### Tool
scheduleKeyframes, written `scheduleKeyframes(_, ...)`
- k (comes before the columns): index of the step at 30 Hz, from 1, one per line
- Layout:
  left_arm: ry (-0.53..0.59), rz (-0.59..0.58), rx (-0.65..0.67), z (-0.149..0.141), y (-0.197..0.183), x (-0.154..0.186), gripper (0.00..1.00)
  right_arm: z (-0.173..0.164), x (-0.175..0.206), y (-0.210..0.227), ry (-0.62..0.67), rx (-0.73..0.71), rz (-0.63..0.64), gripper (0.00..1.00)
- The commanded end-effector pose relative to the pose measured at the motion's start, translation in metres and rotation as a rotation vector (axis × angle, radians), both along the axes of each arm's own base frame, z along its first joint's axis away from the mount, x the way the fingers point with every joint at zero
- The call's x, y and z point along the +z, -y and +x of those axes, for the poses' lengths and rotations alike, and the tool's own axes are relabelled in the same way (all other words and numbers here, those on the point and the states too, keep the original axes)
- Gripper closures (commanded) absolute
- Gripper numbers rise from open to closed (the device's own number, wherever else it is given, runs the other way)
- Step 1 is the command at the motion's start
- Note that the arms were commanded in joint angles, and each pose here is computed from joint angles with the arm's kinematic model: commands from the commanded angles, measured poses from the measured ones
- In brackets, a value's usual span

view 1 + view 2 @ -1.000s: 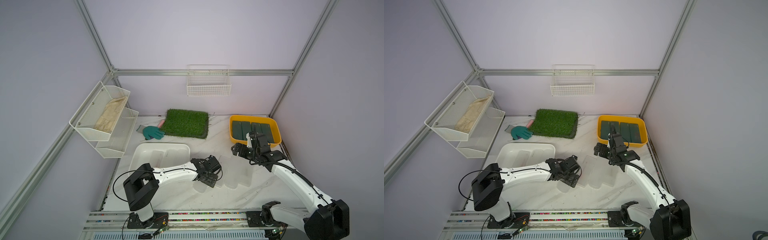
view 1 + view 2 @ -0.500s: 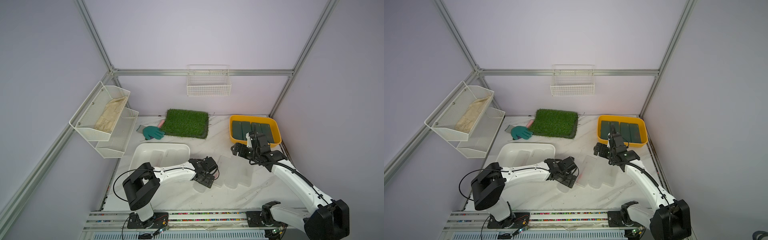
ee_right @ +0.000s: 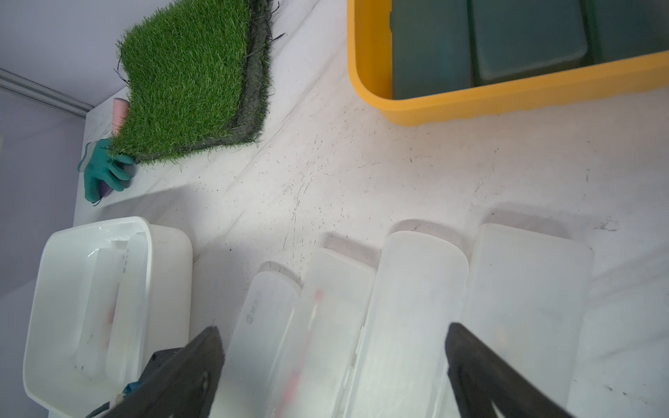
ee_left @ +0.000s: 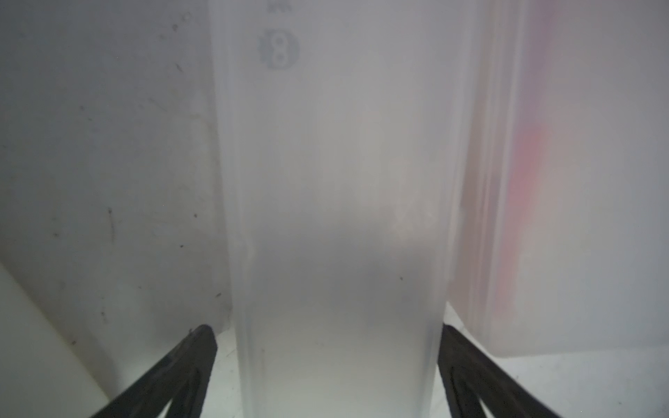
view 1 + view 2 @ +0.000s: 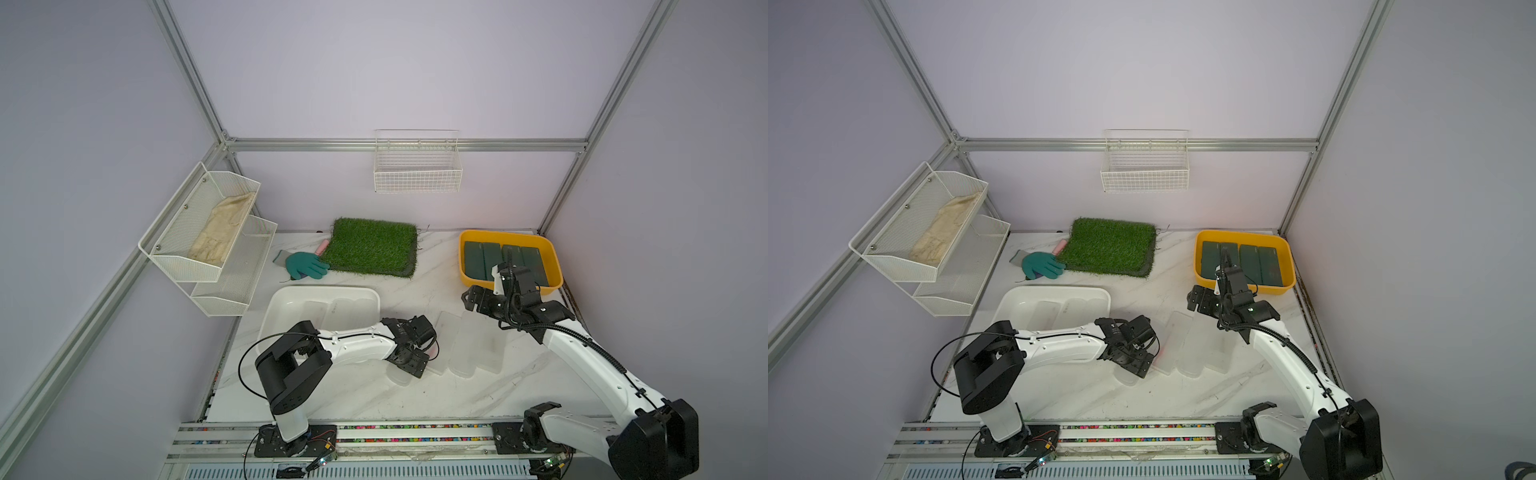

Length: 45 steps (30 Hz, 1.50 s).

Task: Place the pencil cases by color into the storage box
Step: Pick up the pencil case from the center of the board.

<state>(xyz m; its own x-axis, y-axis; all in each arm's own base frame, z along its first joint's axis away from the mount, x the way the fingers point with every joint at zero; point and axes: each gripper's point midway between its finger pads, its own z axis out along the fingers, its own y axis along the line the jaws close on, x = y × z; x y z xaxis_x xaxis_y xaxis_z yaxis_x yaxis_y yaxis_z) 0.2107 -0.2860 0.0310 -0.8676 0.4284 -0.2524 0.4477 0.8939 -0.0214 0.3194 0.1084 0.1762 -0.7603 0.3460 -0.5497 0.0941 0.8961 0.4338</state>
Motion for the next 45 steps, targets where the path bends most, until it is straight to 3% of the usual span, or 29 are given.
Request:
scheduleKeyframes(1,0.0,-0.003,-0.01,0.004,0.002,-0.002,0.06,0.001,0.001,0.0,0.016,0.006,0.003,0.03)
scheduleKeyframes(9,-0.013,0.021,-0.005,0.004,0.002,-0.009,0.11,0.002,0.0,0.001,0.019,0.003,-0.004,0.03)
scheduleKeyframes(17,-0.009,0.013,-0.003,0.006,0.005,-0.007,0.27,0.001,-0.004,0.002,0.018,0.001,-0.006,0.03)
scheduleKeyframes(45,0.074,-0.096,0.015,0.018,0.014,0.062,0.34,0.004,-0.006,0.0,0.031,0.004,0.004,0.03)
